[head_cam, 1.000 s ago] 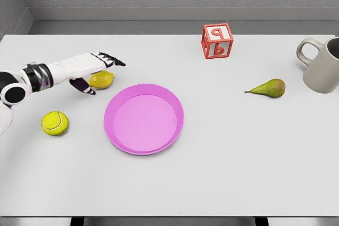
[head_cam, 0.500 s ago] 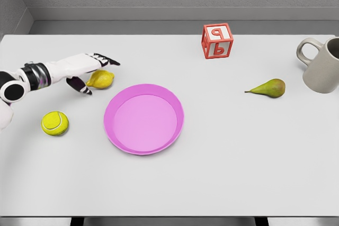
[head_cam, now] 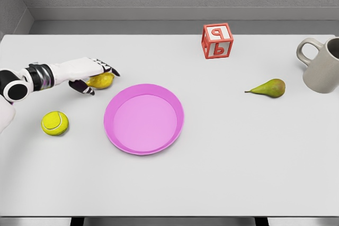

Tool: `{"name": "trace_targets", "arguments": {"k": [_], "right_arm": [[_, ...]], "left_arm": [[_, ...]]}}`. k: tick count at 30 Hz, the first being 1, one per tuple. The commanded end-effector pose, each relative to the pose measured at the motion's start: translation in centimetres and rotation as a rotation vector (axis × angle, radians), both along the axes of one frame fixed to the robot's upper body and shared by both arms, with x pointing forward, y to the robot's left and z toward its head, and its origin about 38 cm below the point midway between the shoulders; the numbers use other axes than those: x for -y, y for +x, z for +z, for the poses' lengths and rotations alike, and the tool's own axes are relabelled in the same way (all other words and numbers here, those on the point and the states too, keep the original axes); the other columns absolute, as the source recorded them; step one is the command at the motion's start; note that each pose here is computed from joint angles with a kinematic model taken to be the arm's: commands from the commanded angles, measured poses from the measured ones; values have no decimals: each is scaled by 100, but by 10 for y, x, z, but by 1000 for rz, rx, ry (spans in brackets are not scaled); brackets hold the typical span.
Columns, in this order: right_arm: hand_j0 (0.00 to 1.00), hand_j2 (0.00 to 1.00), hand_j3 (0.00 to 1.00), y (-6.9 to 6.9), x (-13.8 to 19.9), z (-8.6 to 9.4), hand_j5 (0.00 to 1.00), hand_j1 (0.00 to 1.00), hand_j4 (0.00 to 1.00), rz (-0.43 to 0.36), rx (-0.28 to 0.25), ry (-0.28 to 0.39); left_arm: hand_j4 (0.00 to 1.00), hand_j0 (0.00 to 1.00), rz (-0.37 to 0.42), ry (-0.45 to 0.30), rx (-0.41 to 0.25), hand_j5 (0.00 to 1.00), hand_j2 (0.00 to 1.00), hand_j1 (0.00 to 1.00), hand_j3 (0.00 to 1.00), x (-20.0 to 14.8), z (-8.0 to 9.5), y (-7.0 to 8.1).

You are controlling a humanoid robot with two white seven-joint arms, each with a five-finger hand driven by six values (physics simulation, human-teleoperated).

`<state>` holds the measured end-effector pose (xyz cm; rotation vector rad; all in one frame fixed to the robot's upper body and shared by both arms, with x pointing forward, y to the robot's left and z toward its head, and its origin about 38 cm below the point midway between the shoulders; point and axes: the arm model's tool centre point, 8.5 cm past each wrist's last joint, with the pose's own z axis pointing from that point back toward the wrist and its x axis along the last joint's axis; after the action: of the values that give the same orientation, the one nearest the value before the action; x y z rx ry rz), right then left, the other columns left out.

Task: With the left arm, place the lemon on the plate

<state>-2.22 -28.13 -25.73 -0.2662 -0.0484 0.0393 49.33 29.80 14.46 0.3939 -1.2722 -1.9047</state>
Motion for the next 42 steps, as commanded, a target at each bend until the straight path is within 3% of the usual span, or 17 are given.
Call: {"name": "trace_targets", "arguments": {"k": [1,16,30,36,42], "right_arm": [[100,100,100,0,0,0,100,100,100,-1,0,0],[100,100,100,0,0,0,100,100,100,-2,0,0],[100,100,100,0,0,0,100,100,100,-1,0,0],[100,100,100,0,0,0,100,100,100,-1,0,0],[100,100,100,0,0,0,100,100,100,-1,0,0]], "left_arm": [[79,79,6,-4,-1,79,79,79,79,-2,1,0],[59,59,0,4,-7,59,59,59,59,-1,3,1],[59,59,-12,-18,28,59,59,59,59,3,16,2],[59,59,8,-66,52,59,59,59,59,0,26,4],[59,59,-43,-90,89,59,59,59,59,16,39,-1]]}}
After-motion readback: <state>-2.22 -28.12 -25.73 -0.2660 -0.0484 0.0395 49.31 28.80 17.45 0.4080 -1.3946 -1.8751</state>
